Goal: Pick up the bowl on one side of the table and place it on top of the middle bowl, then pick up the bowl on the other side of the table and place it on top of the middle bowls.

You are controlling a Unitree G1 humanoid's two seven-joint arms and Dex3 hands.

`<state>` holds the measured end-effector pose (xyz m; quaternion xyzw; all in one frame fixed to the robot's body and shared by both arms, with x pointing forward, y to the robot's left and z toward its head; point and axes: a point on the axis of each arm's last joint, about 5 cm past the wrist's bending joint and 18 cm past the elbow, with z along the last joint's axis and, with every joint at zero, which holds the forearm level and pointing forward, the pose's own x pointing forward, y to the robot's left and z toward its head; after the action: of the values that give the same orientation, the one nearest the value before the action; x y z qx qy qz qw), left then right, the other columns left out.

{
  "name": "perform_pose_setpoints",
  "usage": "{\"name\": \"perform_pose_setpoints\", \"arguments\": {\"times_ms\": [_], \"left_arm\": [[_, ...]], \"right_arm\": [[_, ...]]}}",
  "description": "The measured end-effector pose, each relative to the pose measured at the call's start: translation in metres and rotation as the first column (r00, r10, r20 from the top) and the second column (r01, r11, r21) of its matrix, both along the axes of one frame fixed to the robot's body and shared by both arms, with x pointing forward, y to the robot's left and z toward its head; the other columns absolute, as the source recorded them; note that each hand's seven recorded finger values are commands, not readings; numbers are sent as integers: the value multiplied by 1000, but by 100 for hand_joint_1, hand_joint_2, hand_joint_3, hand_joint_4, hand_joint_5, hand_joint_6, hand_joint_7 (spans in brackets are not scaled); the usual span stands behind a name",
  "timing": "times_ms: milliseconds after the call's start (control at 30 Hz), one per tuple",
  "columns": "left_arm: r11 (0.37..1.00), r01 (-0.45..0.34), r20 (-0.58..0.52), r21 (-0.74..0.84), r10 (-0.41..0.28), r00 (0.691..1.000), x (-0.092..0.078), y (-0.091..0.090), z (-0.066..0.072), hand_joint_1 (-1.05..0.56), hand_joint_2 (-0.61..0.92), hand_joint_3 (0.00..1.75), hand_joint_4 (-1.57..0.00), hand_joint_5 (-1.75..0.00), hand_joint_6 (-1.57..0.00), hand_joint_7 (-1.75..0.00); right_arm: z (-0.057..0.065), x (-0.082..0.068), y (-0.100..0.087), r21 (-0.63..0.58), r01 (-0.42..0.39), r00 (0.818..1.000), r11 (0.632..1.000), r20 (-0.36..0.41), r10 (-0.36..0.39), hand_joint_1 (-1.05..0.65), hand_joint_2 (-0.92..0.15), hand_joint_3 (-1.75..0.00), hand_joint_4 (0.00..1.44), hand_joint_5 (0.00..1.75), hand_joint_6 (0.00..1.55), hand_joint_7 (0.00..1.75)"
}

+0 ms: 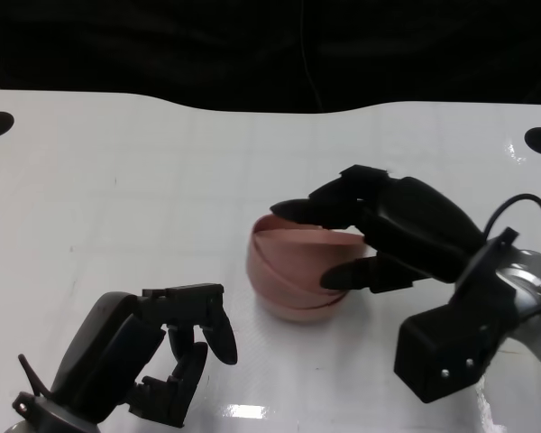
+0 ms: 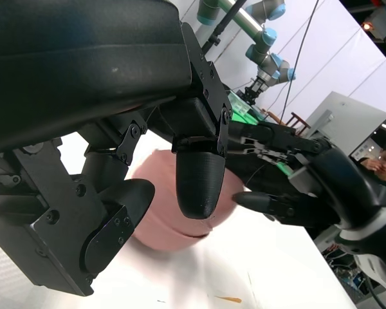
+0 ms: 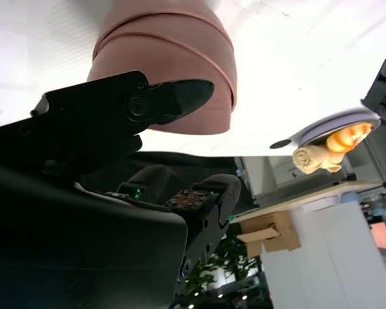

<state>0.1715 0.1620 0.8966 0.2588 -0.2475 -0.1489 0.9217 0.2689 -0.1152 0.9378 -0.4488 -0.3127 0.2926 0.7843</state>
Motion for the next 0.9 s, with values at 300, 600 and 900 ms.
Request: {"name": "perform_pose_setpoints", "arguments": {"times_ms": [300,600,900], "left_arm": [[1000,0,0,1,0,1000,0,0,0,4,17,163,-90,-168,-84,-148],[1000,-1,-11,4,1,1000,1,1,-2,4,17,163,-90,-168,-84,-147],[1000,1,-8,3,-1,1000,1,1,-2,4,18,163,-90,-168,-84,-147]], "right_arm": [[-3,-17,-24,84,90,996,992,-8,-89,-60,-92,-17,0,50,22,0],[-8,-40,-48,197,153,988,968,-34,-149,-50,-92,-13,0,80,33,8],[-16,-59,-58,315,169,986,934,-45,-163,-24,-91,-12,27,117,63,36]]}}
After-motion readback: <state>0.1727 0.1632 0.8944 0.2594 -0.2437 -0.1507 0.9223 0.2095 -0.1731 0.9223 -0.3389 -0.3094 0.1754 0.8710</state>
